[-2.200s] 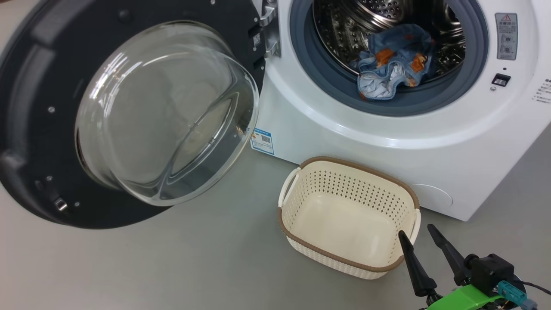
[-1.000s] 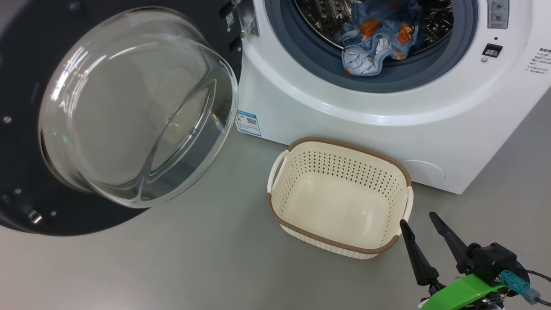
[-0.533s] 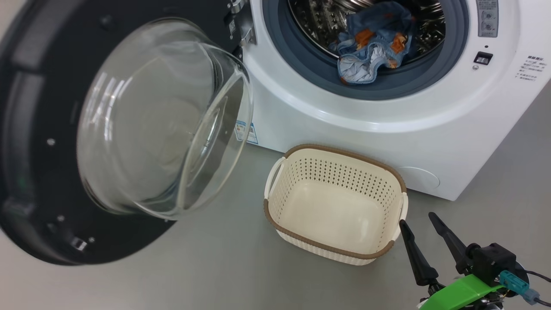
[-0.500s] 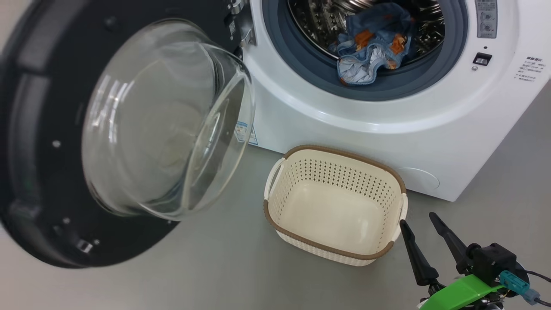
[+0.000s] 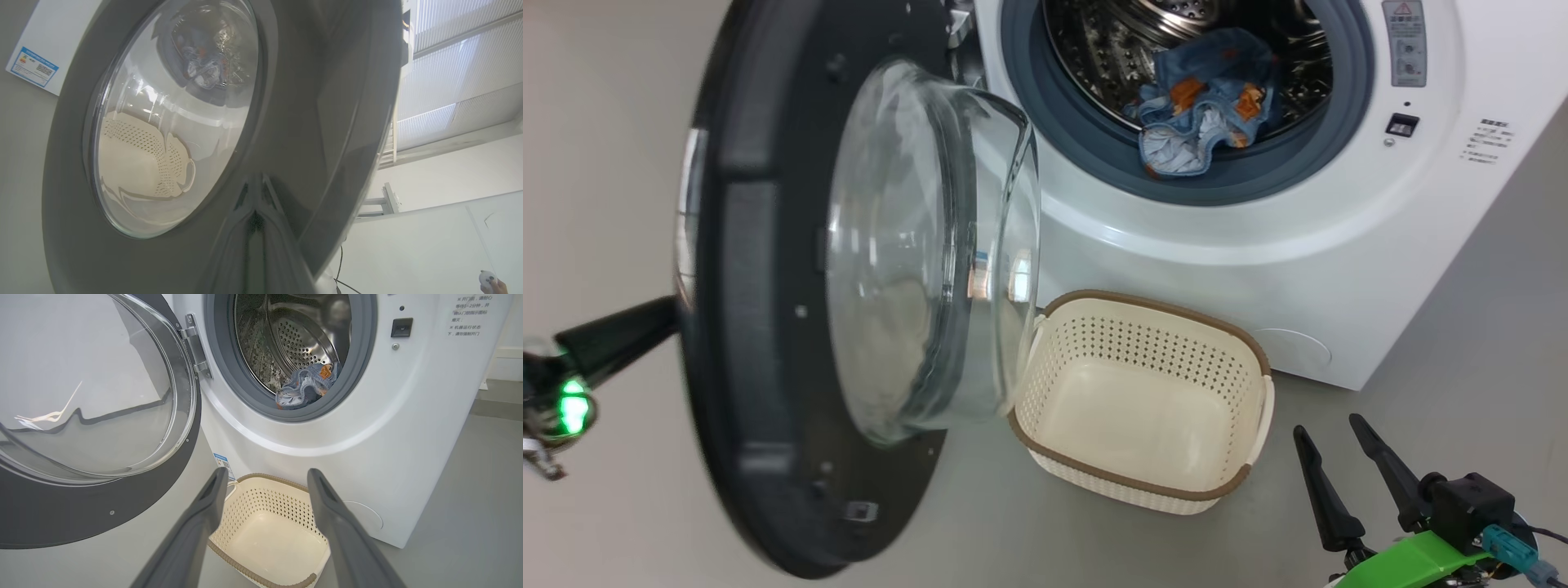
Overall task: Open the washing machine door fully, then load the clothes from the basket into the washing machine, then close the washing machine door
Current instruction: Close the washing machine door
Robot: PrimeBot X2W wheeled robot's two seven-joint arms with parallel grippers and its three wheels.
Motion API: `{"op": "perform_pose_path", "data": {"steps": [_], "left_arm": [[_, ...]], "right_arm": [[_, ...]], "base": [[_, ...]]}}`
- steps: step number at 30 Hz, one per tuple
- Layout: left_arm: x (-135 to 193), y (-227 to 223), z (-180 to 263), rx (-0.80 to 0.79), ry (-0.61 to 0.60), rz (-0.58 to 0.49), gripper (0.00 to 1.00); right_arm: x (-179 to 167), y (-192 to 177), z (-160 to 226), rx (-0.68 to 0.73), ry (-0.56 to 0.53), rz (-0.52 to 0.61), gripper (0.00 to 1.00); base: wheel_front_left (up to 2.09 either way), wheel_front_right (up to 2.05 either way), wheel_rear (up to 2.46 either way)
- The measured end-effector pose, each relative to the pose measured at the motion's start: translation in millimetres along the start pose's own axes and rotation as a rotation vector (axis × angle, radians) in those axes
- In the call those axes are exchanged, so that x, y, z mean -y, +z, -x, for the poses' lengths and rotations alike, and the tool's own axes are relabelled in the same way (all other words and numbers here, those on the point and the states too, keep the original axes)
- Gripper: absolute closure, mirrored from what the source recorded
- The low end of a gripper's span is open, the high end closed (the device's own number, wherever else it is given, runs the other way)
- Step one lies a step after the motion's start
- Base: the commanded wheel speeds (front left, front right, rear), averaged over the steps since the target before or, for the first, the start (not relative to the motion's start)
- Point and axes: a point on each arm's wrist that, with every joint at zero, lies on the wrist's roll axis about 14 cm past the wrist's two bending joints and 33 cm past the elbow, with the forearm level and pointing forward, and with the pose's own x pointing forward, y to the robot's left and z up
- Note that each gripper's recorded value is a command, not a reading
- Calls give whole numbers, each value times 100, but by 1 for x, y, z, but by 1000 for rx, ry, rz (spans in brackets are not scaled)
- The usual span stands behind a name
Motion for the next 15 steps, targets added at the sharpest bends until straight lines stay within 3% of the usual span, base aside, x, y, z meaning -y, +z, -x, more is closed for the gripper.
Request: {"op": "perform_pose_path", "data": {"steps": [15], "left_arm": [[68, -50, -87, -192, -260, -91, 100]], "right_arm": [[37, 11, 28, 36, -143, -4, 0]], "base": [[0, 0, 0]]}}
